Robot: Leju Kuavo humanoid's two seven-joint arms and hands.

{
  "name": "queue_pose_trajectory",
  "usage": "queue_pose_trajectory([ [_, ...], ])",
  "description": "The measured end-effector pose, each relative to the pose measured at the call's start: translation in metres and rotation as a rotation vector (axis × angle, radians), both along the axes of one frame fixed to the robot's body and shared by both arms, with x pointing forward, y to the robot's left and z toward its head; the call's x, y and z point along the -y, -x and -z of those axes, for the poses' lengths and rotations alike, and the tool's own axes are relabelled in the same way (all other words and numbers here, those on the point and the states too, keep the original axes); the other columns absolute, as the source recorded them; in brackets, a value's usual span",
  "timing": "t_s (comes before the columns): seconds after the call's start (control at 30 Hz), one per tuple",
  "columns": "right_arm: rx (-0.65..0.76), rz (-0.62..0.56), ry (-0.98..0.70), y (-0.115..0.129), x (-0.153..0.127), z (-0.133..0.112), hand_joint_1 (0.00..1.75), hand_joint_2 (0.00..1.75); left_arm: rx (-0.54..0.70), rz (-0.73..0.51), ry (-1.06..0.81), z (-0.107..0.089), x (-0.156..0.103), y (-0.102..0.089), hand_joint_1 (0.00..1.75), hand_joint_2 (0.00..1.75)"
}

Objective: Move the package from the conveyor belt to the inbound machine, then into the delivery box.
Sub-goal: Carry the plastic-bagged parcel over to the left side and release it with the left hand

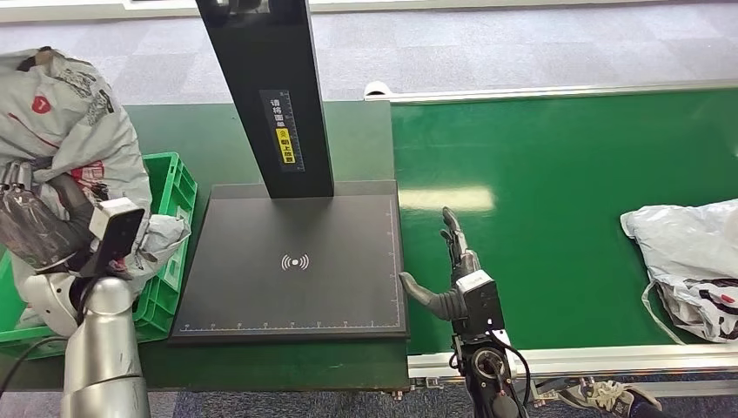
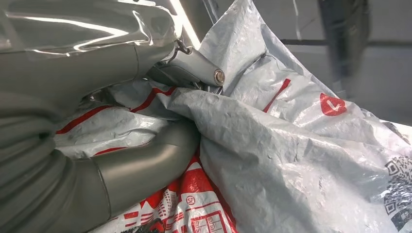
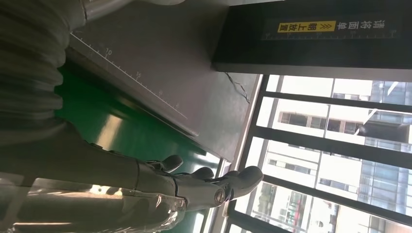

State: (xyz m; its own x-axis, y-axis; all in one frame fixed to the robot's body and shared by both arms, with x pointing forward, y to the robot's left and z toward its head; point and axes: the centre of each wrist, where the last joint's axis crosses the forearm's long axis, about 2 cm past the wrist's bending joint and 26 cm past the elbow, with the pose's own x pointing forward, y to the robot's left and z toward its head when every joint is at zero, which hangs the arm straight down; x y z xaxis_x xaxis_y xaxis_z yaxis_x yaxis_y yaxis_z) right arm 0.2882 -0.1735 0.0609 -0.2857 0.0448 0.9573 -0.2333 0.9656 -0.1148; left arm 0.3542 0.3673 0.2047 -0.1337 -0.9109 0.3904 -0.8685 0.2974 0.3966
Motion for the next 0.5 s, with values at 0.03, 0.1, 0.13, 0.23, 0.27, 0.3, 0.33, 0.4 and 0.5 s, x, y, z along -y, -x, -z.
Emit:
queue_pose_trajectory([
  [0.03,-0.001,-0.003,0.001,0.0,-0.001,0.0,0.0,1.75,-0.031,-0.042,0.001,-0.003,-0.008,-0.003,1.75,1.75],
  [0.1,-0.002,-0.012,0.002,0.0,-0.002,0.0,0.0,1.75,-0.102,-0.124,0.004,-0.009,-0.021,-0.011,1.75,1.75],
  [0.13,-0.002,-0.018,0.003,0.0,-0.003,0.0,0.0,1.75,-0.157,-0.173,0.006,-0.011,-0.026,-0.015,1.75,1.75],
  [0.23,-0.005,-0.036,0.007,-0.001,-0.006,-0.001,0.0,1.75,-0.361,-0.325,0.007,-0.015,-0.045,-0.033,1.75,1.75],
  [0.27,-0.005,-0.04,0.009,-0.001,-0.006,-0.001,0.0,1.75,-0.427,-0.36,0.005,-0.016,-0.051,-0.039,1.75,1.75],
  [0.3,-0.006,-0.043,0.011,-0.002,-0.007,-0.001,0.0,1.75,-0.489,-0.386,0.003,-0.016,-0.058,-0.044,1.75,1.75],
  [0.33,-0.008,-0.045,0.012,-0.002,-0.007,-0.001,0.0,1.75,-0.551,-0.402,0.004,-0.016,-0.064,-0.049,1.75,1.75],
  [0.4,-0.011,-0.048,0.016,-0.003,-0.008,-0.002,0.0,1.75,-0.7,-0.416,0.03,-0.016,-0.076,-0.059,1.75,1.75],
  [0.5,-0.018,-0.055,0.02,-0.007,-0.009,-0.003,0.0,1.75,-1.006,-0.419,0.088,-0.013,-0.089,-0.073,1.75,1.75],
])
